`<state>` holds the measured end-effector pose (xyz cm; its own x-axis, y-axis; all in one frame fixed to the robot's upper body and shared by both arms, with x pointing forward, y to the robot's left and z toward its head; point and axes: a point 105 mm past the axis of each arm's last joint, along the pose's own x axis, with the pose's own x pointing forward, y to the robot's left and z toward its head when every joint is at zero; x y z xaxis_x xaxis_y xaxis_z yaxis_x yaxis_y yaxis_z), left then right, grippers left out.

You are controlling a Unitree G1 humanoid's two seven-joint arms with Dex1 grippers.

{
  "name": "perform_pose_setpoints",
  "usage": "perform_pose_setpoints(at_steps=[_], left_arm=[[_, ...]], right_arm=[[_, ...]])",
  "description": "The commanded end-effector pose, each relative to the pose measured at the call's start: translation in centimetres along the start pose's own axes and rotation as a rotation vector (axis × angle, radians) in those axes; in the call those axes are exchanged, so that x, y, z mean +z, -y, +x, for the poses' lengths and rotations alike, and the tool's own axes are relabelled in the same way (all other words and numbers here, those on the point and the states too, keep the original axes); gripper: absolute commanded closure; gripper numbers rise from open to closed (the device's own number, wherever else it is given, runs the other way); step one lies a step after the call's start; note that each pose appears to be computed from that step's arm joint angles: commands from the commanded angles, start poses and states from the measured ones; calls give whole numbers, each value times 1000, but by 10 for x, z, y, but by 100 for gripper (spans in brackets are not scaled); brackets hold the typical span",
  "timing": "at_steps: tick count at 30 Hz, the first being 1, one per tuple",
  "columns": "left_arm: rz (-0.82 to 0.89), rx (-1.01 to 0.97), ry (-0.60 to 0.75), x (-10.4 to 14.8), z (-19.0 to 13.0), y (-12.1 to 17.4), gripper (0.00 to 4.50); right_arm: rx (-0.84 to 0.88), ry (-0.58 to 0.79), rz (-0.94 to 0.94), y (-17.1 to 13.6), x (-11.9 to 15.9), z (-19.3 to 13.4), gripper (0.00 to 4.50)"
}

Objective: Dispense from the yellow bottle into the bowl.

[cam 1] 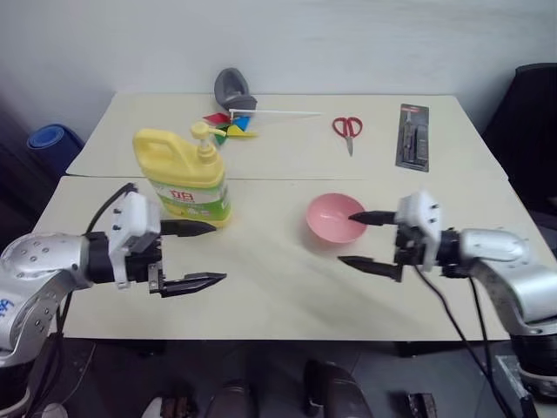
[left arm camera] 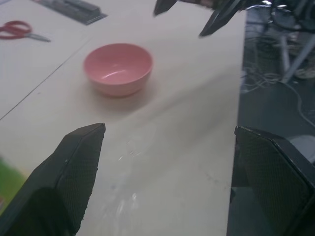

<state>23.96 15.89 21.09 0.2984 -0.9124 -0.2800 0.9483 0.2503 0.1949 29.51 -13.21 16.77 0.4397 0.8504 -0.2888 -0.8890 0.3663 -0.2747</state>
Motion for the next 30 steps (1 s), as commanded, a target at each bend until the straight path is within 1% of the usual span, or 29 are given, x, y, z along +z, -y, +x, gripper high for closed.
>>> perform_pose_setpoints(at_steps=[1, 3, 5, 9, 11, 14, 18, 22, 25, 30], left_arm=[[45, -92, 7, 19, 3, 7, 2], [46, -119, 6, 26, -1, 6, 2], [47, -128, -30, 25, -8, 6, 2], [57, -124, -103, 14, -18, 5, 2], [74, -76, -123, 10, -24, -5, 2], [91, -13, -113, 12, -29, -18, 2], [100, 61, -69, 21, -33, -33, 2], [117, 105, -43, 26, -34, -39, 2], [128, 112, -34, 29, -31, -39, 0], [154, 124, -69, 22, -31, -39, 0]], right_arm=[[-76, -50, -18, 1, 0, 23, 0], [-116, -83, -1, -1, -10, 40, 0], [-176, -113, -4, 3, -17, 52, 0], [-244, -134, 6, 11, -20, 63, 0], [-265, -153, 5, 16, -23, 67, 0], [-296, -164, 10, 23, -26, 71, 0], [-295, -159, 29, 28, -27, 77, 0], [-280, -170, 38, 27, -33, 81, 0], [-285, -179, 50, 29, -39, 85, 63], [-309, -180, 64, 38, -44, 88, 232]])
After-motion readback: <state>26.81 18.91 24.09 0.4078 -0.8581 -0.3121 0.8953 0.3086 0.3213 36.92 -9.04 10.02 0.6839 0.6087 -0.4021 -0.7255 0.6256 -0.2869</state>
